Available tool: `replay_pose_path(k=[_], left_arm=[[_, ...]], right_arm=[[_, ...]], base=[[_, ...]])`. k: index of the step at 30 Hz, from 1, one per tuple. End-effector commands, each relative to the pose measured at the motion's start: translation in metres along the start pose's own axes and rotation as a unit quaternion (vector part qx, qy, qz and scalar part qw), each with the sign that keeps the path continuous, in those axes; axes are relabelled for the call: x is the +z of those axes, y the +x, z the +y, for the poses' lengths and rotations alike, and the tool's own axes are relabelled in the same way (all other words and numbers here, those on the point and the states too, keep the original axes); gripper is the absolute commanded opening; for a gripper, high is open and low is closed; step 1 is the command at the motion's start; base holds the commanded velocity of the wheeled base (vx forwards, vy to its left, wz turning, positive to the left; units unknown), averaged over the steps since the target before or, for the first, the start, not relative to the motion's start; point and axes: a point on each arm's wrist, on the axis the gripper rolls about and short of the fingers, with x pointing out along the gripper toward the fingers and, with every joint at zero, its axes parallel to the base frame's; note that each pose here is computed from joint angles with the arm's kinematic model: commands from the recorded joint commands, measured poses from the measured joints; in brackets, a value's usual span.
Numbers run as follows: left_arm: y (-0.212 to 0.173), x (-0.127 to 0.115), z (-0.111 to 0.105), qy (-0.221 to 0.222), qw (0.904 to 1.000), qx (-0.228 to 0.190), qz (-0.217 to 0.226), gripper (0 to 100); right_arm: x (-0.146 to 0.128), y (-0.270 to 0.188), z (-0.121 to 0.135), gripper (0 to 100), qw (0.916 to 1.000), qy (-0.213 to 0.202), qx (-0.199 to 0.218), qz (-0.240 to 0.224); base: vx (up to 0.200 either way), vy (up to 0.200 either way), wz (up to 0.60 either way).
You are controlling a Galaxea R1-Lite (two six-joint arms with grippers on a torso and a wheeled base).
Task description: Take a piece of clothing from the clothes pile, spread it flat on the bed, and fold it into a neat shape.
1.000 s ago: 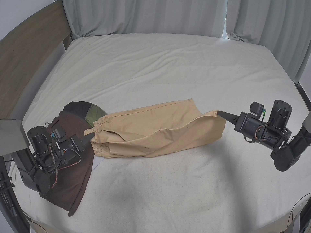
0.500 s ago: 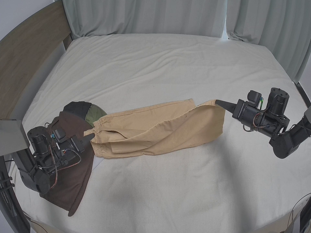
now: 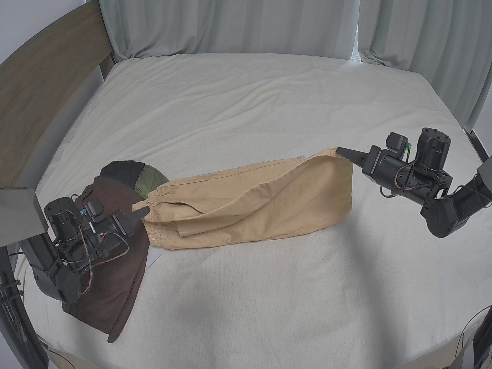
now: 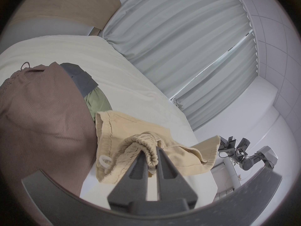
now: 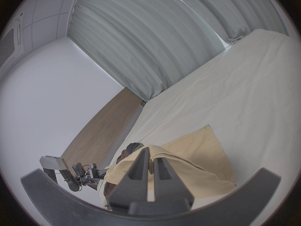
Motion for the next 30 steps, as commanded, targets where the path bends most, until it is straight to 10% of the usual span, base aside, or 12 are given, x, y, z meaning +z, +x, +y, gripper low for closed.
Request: replay_pose_path(k=[1, 30], left_arm=[[0.009, 0.004, 0.004, -0.002, 0.9999, 0.004, -0.015, 0], [0.044, 0.003, 0.034, 0.000, 0.9994, 0.014, -0.031, 0]], right_arm=[[-0.004, 0.013, -0.014, 0, 1.0000, 0.004, -0.005, 0.004], [-0.014, 0.075, -0.086, 0, 0.9995, 0.026, -0.016, -0.011]], base=[[0.000, 0.000, 0.00], [0.000, 0.000, 0.00]])
